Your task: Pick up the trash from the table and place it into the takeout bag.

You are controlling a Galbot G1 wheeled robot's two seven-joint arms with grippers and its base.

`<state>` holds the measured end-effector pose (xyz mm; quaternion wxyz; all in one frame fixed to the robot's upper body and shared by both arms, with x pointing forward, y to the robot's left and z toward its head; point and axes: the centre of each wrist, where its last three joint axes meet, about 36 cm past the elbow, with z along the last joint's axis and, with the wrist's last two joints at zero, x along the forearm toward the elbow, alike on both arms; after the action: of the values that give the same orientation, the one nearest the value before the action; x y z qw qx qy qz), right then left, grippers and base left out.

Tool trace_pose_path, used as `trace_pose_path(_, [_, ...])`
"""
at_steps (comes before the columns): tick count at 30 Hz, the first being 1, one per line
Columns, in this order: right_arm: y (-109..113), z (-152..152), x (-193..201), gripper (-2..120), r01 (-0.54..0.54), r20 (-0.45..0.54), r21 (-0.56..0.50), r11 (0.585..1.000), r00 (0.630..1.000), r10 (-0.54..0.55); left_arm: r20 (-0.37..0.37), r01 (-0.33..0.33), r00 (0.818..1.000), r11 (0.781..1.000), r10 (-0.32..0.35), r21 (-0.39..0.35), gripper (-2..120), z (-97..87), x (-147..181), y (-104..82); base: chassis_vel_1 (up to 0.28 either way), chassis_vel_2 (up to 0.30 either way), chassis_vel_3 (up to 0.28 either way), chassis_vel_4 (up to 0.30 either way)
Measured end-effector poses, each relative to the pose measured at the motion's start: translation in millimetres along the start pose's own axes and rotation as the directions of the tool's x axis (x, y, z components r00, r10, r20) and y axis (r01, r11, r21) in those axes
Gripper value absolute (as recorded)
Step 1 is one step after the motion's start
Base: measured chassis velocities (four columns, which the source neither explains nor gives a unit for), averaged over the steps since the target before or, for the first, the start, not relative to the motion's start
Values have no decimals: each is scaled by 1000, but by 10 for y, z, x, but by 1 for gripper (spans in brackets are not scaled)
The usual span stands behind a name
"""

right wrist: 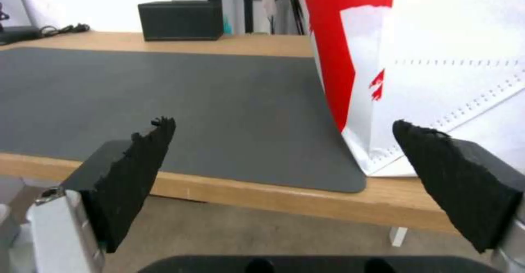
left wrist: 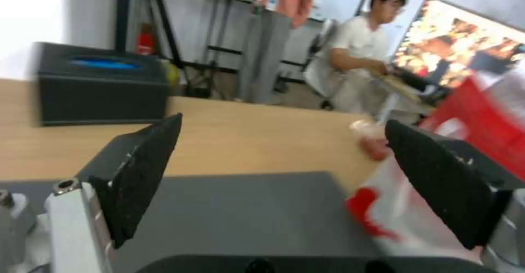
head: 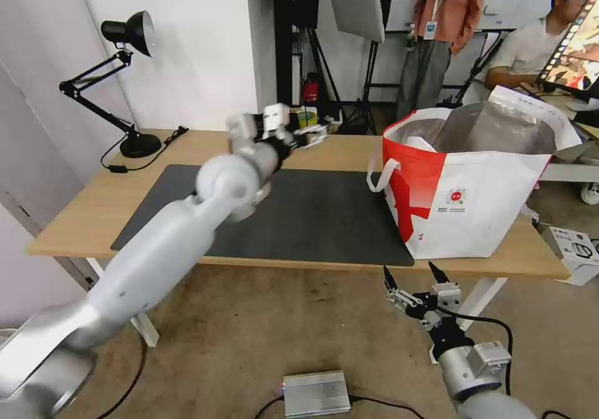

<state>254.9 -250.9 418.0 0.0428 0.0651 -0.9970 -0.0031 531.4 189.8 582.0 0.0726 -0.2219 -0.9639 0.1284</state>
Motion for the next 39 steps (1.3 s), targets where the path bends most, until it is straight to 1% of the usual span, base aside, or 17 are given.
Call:
trace_pose_path(3, [0, 0, 0, 100, 0, 0, 0, 1000, 1000, 0, 20, 50, 999, 998, -50, -47, 100, 187, 342, 294, 0, 0, 0, 0])
trace_pose_path(4, [0, 0, 0, 100, 0, 0, 0, 1000, 1000, 0, 20, 50, 999, 998, -50, -47, 100, 187, 342, 294, 0, 0, 0, 0])
trace_pose_path(6, [0, 0, 0, 100, 0, 0, 0, 1000, 1000, 0, 58, 83, 995, 992, -78, -98, 100, 303, 562, 449, 0, 0, 0, 0])
trace_pose_path(8, [0, 0, 0, 100, 0, 0, 0, 1000, 1000, 0, 70, 94, 994, 989, -86, -114, 100, 335, 633, 497, 0, 0, 0, 0])
trace_pose_path(11, [0, 0, 0, 100, 0, 0, 0, 1000, 1000, 0, 100, 140, 987, 973, -123, -186, 100, 472, 909, 697, 0, 0, 0, 0])
trace_pose_path(12, [0, 0, 0, 100, 0, 0, 0, 1000, 1000, 0, 100, 140, 987, 973, -123, -186, 100, 472, 909, 697, 0, 0, 0, 0])
trace_pose_path(13, [0, 0, 0, 100, 0, 0, 0, 1000, 1000, 0, 106, 152, 986, 965, -132, -213, 100, 547, 1005, 769, 0, 0, 0, 0])
trace_pose_path(15, [0, 0, 0, 100, 0, 0, 0, 1000, 1000, 0, 102, 167, 984, 959, -147, -231, 100, 655, 1160, 853, 0, 0, 0, 0])
trace_pose_path(20, [0, 0, 0, 100, 0, 0, 0, 1000, 1000, 0, 86, 215, 976, 949, -200, -229, 100, 766, 1394, 927, 0, 0, 0, 0])
trace_pose_path(22, [0, 0, 0, 100, 0, 0, 0, 1000, 1000, 0, 86, 267, 964, 935, -253, -233, 100, 768, 1553, 971, 0, 0, 0, 0])
trace_pose_path(24, [0, 0, 0, 100, 0, 0, 0, 1000, 1000, 0, 85, 281, 960, 930, -268, -237, 100, 776, 1605, 986, 0, 0, 0, 0])
trace_pose_path(27, [0, 0, 0, 100, 0, 0, 0, 1000, 1000, 0, 70, 333, 943, 913, -326, -237, 100, 907, 1777, 1011, 0, 0, 0, 0])
trace_pose_path(28, [0, 0, 0, 100, 0, 0, 0, 1000, 1000, 0, 70, 333, 943, 913, -326, -237, 100, 907, 1777, 1011, 0, 0, 0, 0])
trace_pose_path(31, [0, 0, 0, 100, 0, 0, 0, 1000, 1000, 0, 41, 358, 933, 909, -358, -215, 100, 1086, 1858, 988, 0, 0, 0, 0])
trace_pose_path(32, [0, 0, 0, 100, 0, 0, 0, 1000, 1000, 0, 41, 358, 933, 909, -358, -215, 100, 1086, 1858, 988, 0, 0, 0, 0])
trace_pose_path(35, [0, 0, 0, 100, 0, 0, 0, 1000, 1000, 0, 13, 388, 919, 898, -394, -209, 100, 1223, 2009, 996, 0, 0, 0, 0])
trace_pose_path(39, [0, 0, 0, 100, 0, 0, 0, 1000, 1000, 0, -6, 403, 910, 889, -414, -218, 100, 1294, 2110, 1010, 0, 0, 0, 0])
